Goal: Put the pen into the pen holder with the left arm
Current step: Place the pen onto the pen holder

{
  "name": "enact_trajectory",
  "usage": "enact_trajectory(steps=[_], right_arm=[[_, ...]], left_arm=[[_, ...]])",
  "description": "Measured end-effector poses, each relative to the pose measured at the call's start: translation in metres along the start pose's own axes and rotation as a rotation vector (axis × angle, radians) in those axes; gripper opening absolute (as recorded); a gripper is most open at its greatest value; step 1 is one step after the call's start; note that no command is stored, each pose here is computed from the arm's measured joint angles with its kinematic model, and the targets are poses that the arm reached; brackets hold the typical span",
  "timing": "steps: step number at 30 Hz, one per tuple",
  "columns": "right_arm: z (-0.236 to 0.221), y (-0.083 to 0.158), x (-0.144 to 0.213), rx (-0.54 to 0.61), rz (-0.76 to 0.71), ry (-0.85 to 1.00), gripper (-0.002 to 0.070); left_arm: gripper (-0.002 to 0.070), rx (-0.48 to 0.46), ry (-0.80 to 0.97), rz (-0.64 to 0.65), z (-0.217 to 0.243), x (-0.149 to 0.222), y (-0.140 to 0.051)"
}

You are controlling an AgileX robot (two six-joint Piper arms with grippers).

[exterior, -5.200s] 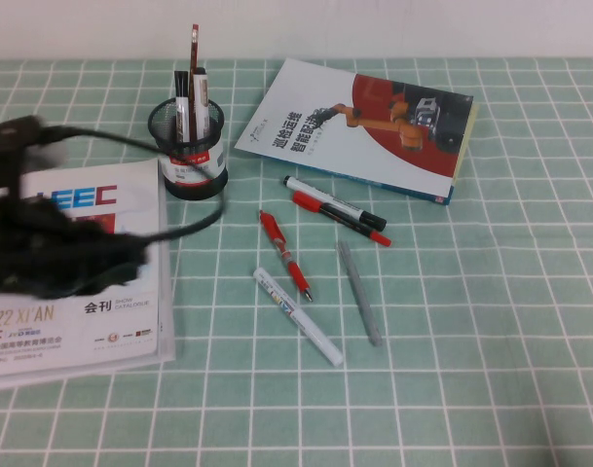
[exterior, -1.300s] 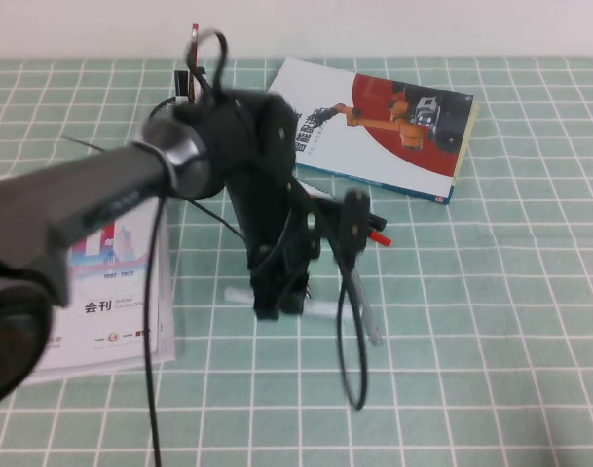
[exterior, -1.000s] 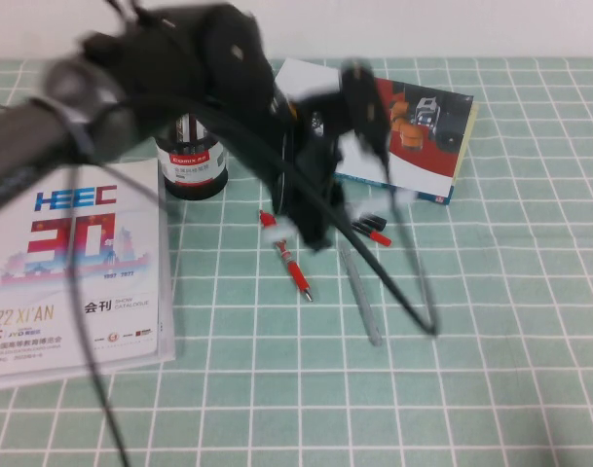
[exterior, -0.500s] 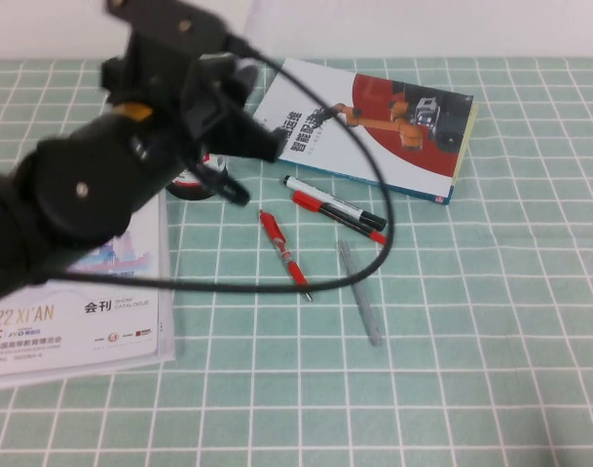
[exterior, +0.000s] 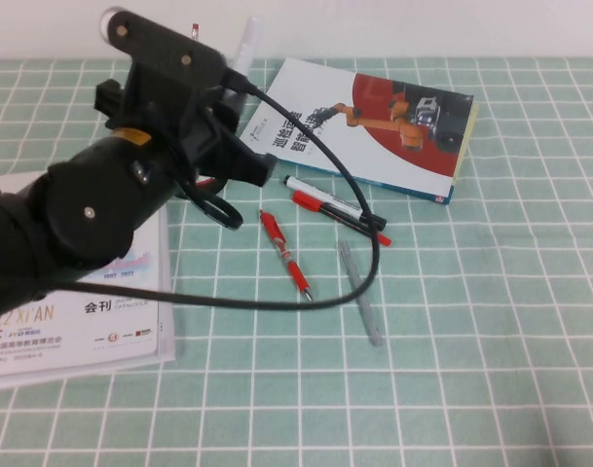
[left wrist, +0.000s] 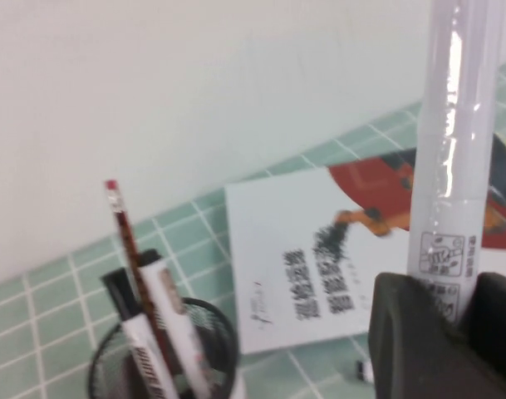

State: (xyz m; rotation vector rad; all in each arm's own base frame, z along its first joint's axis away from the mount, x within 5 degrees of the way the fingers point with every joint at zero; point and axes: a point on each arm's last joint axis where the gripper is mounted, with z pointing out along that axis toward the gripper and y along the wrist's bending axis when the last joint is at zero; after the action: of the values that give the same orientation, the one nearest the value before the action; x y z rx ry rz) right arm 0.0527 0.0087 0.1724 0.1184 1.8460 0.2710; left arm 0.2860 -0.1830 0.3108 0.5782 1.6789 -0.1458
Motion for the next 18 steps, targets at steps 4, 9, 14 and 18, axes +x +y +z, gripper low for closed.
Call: enact_trajectory(steps=[4,9,14,18], right_arm=[[0.000,0.000,0.000,0.000,0.000,0.000,-0.0020],[0.000,0.000,0.000,0.000,0.000,0.000,-0.0020],[0.000,0.000,0.000,0.000,0.000,0.000,-0.0020],[0.000,0.000,0.000,0.000,0.000,0.000,-0.0020]], left_arm=[[0.0104,-0.054,-0.041,-0.081,0.010,0.008,0.016],[0.0104,-0.081,-0.087,-0.189,0.032,0.026,0.045],[0.0104,-0.115,-0.104,-0.231,0.064,0.039,0.066],[0.0104,-0.133,-0.119,-0.253,0.091,0.045,0.076]])
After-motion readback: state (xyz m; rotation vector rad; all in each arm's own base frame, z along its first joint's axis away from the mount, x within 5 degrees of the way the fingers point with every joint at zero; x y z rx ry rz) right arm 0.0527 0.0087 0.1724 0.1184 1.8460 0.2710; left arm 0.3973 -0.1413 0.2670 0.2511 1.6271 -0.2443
